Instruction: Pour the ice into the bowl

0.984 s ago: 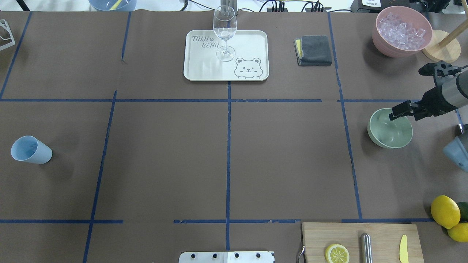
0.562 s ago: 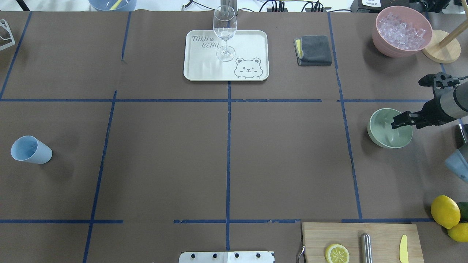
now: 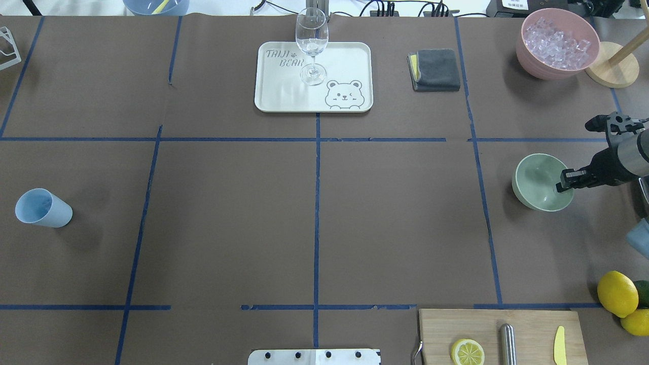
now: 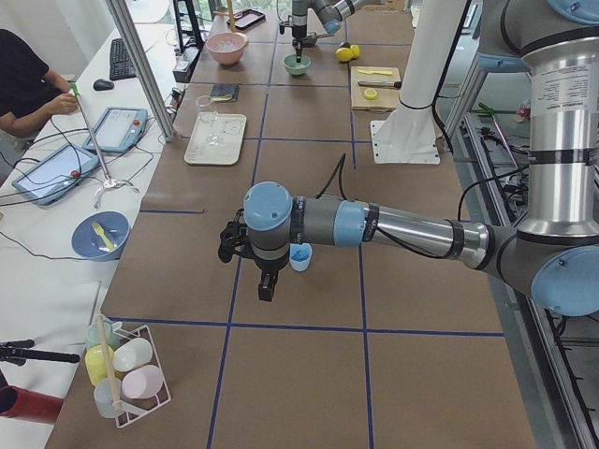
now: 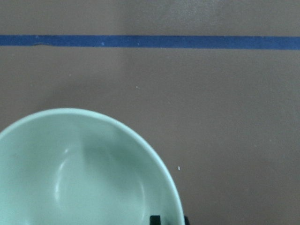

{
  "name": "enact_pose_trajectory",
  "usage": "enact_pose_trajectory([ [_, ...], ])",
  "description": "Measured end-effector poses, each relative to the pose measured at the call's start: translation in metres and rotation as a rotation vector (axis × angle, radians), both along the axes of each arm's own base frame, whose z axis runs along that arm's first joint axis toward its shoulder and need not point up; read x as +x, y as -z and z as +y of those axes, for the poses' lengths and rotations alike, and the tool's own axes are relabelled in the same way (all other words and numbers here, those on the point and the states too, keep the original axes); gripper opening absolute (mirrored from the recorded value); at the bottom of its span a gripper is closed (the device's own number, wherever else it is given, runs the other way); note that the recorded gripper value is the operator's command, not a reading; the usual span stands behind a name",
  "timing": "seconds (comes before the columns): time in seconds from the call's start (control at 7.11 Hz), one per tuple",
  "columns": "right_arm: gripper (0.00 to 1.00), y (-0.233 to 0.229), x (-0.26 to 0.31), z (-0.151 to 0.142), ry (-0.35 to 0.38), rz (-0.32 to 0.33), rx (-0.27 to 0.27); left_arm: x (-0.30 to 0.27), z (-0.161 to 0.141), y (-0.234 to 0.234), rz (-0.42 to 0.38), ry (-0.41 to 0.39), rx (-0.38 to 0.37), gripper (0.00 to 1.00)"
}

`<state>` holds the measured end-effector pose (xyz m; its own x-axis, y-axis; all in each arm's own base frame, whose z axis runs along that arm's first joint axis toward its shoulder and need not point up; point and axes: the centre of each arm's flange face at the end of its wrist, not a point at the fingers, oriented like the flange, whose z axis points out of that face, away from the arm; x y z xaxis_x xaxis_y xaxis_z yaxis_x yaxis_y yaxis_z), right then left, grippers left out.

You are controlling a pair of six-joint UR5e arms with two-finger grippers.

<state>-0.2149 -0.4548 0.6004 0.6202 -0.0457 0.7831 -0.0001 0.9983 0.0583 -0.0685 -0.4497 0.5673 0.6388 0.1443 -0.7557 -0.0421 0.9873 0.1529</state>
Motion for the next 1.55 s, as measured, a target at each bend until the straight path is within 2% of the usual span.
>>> enact_pose_trajectory([
  [0.14,0.0,0.019,-0.001,-0.003,0.0,-0.041,-0.01,0.0,0.0,0.0,0.0,0.0,0.0,1.0],
  [0.42,0.0,0.094,-0.007,-0.024,-0.09,-0.142,-0.062,0.0,0.0,0.001,0.001,0.001,0.002,1.0],
  [0.56,0.0,0.137,-0.024,-0.039,-0.13,-0.185,-0.099,-0.001,0.001,0.001,0.001,0.002,0.002,1.0],
  [0.84,0.0,0.234,-0.094,-0.062,-0.149,-0.218,-0.184,-0.001,-0.002,0.003,-0.003,0.002,0.007,1.0],
  [1.12,0.0,0.316,-0.194,-0.038,-0.183,-0.223,-0.247,-0.001,-0.004,0.007,-0.005,0.0,0.03,1.0],
  [1.55,0.0,0.408,-0.351,0.012,-0.3,-0.214,-0.308,0.002,-0.007,0.02,-0.003,-0.007,0.141,1.0],
])
